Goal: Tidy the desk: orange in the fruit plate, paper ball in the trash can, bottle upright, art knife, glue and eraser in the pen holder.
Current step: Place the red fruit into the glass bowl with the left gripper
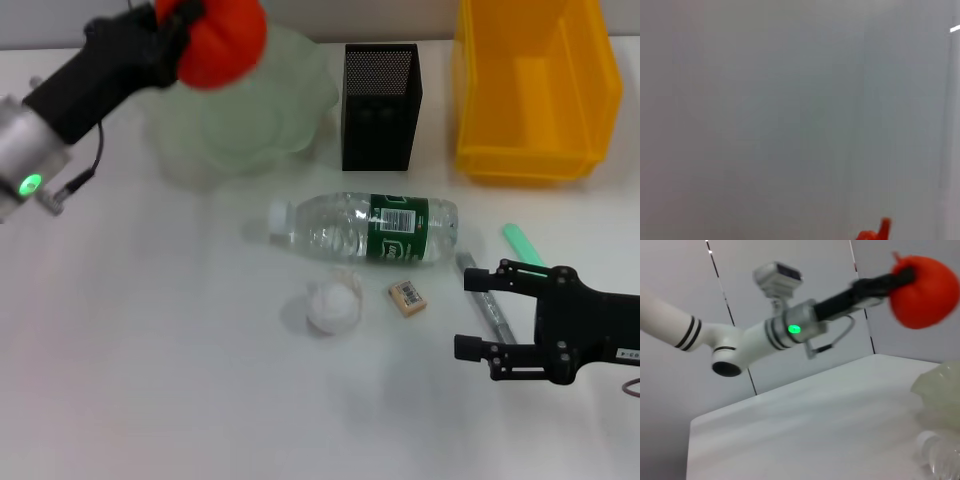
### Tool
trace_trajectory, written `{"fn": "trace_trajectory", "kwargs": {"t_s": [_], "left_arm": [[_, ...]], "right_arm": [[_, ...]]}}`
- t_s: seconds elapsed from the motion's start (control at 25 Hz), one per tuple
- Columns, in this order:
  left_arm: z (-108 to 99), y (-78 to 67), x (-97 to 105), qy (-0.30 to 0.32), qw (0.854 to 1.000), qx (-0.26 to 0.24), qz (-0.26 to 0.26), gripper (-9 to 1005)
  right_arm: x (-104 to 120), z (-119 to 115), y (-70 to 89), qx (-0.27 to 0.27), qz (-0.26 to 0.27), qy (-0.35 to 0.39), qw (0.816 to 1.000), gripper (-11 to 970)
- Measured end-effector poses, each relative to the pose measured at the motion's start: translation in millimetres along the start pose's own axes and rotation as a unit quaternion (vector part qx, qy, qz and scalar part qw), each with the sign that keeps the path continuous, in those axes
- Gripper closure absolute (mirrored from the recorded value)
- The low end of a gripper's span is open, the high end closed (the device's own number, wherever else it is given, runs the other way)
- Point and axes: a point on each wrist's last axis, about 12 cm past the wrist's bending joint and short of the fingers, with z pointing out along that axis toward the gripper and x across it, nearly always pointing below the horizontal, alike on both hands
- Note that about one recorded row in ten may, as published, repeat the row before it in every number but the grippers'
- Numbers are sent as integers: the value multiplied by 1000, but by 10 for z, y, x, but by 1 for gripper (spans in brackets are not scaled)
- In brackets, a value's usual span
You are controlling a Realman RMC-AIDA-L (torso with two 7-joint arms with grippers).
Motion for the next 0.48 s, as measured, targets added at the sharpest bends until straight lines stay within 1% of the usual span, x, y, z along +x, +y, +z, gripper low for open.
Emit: {"fn": "trace_trajectory", "kwargs": {"t_s": [0.12, 0.16, 0.24, 0.28, 0.4, 0.48], "left_arm": [[167, 34, 49, 16, 999, -33, 27, 928], [167, 34, 49, 16, 999, -33, 27, 931], [349, 43, 119, 48, 995, -58, 62, 937], [393, 48, 148, 59, 993, -67, 71, 940], [450, 57, 195, 79, 990, -83, 87, 934], [496, 69, 279, 114, 979, -101, 133, 930]], "right_arm": [[-1, 3, 4, -1, 0, -1, 1000, 130], [1, 7, 6, -2, 1, -2, 1000, 130], [5, 17, 10, -3, 3, -3, 1000, 130], [5, 25, 12, -5, 4, -4, 1000, 130], [6, 26, 13, -5, 4, -5, 1000, 130], [18, 32, 22, -6, 8, -6, 1000, 130]]}}
